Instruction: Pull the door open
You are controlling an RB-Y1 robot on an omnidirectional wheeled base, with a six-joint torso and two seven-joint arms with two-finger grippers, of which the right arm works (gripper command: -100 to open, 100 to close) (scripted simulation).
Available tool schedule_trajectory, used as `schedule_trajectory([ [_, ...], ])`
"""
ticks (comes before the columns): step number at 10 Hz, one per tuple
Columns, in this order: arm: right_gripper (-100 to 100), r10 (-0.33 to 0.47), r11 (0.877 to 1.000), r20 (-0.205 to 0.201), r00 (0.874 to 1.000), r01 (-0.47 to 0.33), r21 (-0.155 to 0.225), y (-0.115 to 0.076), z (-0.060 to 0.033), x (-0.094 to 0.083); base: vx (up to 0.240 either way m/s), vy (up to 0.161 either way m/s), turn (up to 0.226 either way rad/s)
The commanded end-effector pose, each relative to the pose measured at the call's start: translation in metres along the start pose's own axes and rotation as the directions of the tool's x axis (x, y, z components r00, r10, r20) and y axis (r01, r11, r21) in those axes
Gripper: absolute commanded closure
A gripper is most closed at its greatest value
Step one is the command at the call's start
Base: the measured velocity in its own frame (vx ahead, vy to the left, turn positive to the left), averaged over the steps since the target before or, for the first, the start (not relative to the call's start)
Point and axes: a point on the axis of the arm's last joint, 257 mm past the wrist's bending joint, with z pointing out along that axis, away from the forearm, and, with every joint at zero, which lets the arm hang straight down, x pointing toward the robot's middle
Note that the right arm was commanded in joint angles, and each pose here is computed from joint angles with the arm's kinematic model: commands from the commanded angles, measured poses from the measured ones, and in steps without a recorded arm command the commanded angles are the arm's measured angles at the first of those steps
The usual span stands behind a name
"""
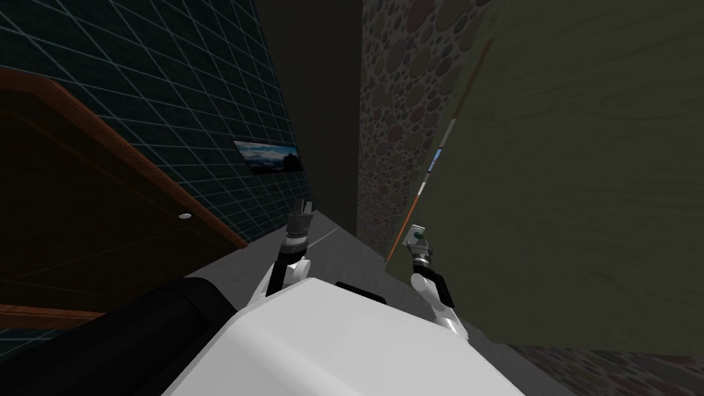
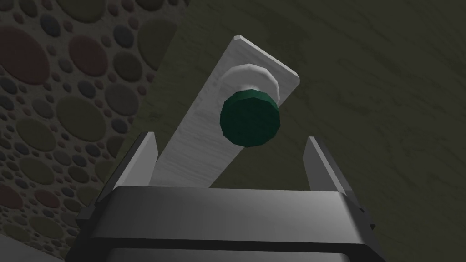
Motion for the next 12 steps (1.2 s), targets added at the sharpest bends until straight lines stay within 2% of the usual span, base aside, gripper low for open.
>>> schedule_trajectory([
  [1, -100, 0.049, 0.999, 0.002, 0.999, -0.049, -0.006, 0.000, -0.0015, 0.000, -0.067, -0.035, 0.028],
  [3, -100, 0.174, 0.984, 0.006, 0.985, -0.174, -0.025, 0.002, -0.0065, -0.001, -0.073, -0.044, 0.091],
  [4, -100, 0.180, 0.983, 0.006, 0.984, -0.180, -0.025, 0.002, -0.0065, -0.001, -0.060, -0.031, 0.051],
  [6, -100, 0.295, 0.955, 0.009, 0.955, -0.294, -0.043, 0.003, -0.0112, -0.001, -0.074, -0.024, 0.099],
  [8, -100, 0.393, 0.918, 0.009, 0.920, -0.392, -0.059, 0.003, -0.0153, -0.003, -0.101, -0.032, 0.102],
  [11, -100, 0.485, 0.872, 0.008, 0.874, -0.483, -0.076, 0.004, -0.0194, -0.004, -0.081, -0.037, 0.066],
  [12, -100, 0.467, 0.882, 0.008, 0.884, -0.465, -0.072, 0.004, -0.0189, -0.004, -0.030, -0.018, 0.008],
])
